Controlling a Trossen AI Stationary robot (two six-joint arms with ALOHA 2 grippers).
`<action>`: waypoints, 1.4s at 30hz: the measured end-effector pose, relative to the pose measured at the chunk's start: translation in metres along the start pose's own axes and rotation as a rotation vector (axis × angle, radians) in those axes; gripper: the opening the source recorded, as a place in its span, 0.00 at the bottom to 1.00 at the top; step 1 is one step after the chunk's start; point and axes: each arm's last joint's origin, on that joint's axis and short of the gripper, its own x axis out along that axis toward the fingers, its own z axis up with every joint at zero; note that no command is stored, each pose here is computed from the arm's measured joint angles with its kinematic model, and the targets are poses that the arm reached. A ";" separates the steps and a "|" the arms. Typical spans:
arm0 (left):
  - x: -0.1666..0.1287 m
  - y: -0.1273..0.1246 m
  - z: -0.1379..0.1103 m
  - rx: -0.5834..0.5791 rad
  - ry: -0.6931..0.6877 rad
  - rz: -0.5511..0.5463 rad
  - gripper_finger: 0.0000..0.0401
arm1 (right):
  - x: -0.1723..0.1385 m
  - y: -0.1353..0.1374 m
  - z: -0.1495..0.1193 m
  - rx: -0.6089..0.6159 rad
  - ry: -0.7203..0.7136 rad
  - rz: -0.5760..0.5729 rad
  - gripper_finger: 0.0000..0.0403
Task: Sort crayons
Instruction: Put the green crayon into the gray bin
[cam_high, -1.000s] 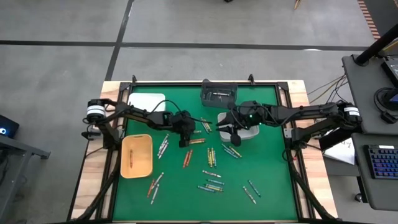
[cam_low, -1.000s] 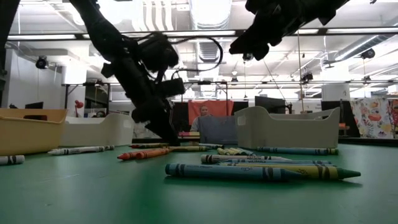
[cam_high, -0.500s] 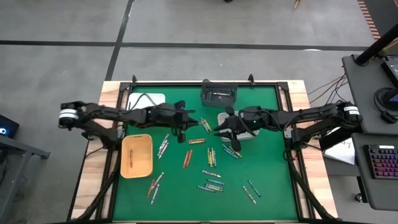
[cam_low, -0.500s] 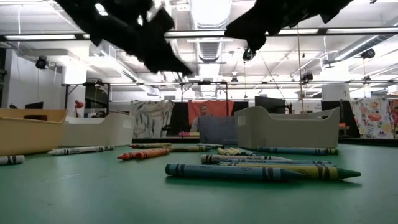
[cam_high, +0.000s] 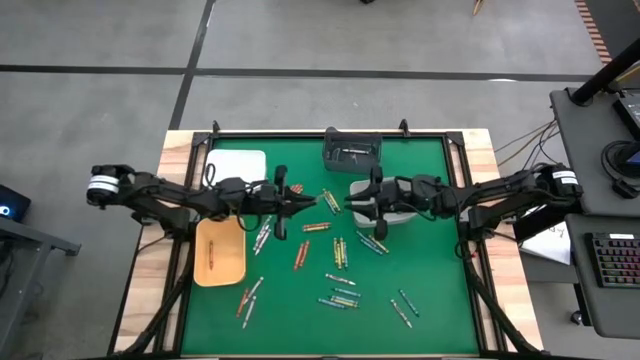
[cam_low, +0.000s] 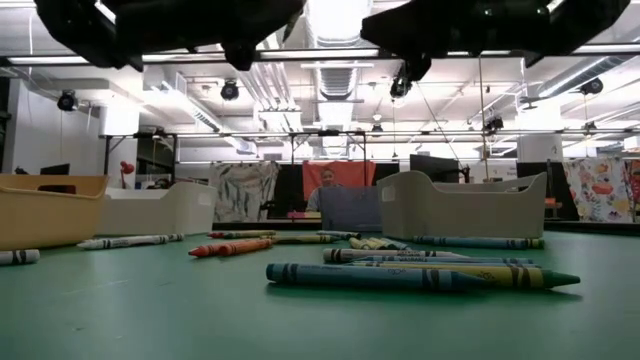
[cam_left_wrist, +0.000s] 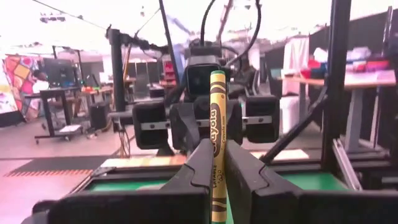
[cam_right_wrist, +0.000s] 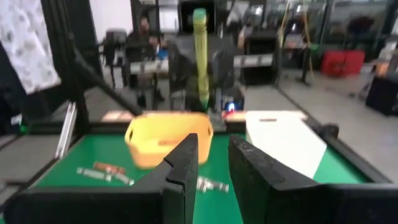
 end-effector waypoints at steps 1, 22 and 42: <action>0.002 0.000 -0.001 -0.008 -0.002 0.000 0.00 | -0.001 0.000 0.001 -0.002 -0.022 -0.002 0.20; 0.034 -0.011 -0.016 -0.017 -0.003 -0.042 0.00 | 0.002 -0.001 0.014 0.018 -0.120 -0.023 0.29; 0.041 -0.009 -0.015 0.030 -0.004 0.063 0.00 | 0.032 -0.003 0.012 0.035 -0.099 -0.020 0.30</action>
